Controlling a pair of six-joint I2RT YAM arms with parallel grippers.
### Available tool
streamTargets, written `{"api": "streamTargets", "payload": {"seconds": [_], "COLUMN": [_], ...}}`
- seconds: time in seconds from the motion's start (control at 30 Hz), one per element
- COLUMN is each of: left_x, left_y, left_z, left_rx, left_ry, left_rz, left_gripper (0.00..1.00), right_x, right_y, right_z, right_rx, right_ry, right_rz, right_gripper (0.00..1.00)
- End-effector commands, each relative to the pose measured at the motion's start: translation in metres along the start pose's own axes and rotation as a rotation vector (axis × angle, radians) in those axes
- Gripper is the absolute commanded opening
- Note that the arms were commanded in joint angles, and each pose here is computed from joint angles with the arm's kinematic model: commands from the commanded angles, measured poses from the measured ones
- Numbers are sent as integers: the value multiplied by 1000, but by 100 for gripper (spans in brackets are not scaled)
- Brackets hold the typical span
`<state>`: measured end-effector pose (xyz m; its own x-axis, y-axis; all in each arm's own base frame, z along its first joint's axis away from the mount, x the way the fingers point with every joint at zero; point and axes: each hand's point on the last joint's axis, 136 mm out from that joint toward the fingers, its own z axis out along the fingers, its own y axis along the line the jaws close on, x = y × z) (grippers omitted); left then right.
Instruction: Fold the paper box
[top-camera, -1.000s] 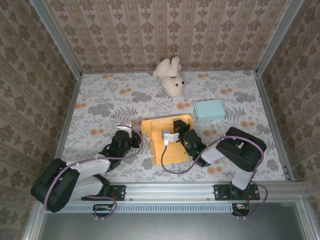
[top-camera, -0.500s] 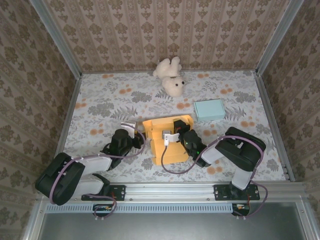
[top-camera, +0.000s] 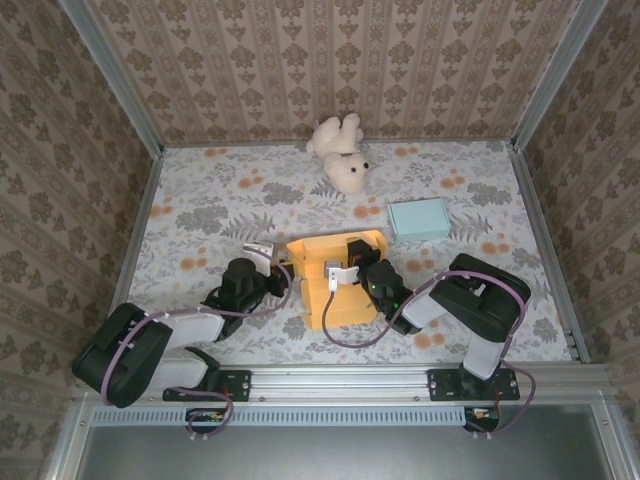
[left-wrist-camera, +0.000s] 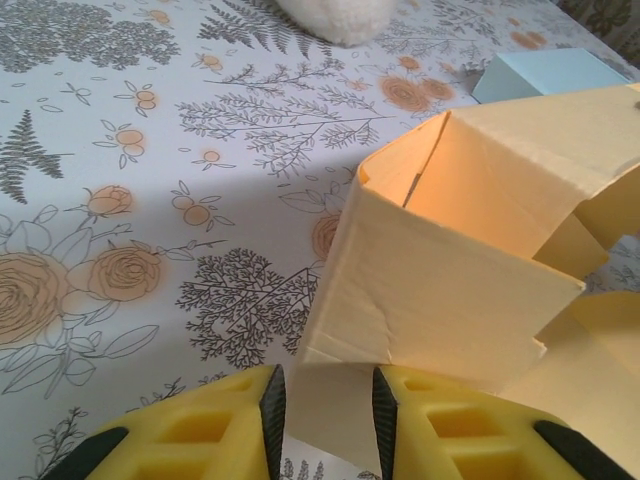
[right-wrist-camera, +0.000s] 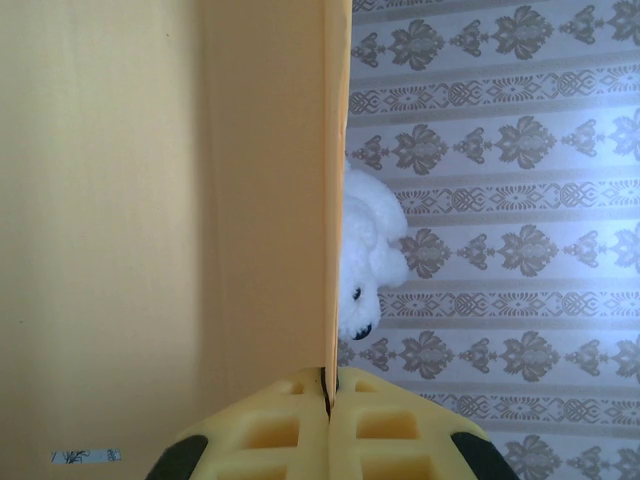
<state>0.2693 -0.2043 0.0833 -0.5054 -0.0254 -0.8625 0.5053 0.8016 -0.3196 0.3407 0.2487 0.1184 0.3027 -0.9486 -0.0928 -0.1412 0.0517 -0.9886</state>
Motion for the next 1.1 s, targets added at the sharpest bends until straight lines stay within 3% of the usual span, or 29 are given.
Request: {"api": "streamTargets", "payload": {"seconds": [0.0, 1.07], "left_x": [-3, -1], "left_y": [-7, -43], "left_z": [-1, 14], "left_rx": [49, 148], "left_ry": [-22, -9], "left_rz": [0, -9], "left_gripper": [32, 24], "right_x": [3, 7], "right_y": [6, 8], "right_z": [-1, 1], "right_rx": [-15, -25], "right_ry": [17, 33], "right_rz": [3, 13], "right_gripper": [0, 0]}}
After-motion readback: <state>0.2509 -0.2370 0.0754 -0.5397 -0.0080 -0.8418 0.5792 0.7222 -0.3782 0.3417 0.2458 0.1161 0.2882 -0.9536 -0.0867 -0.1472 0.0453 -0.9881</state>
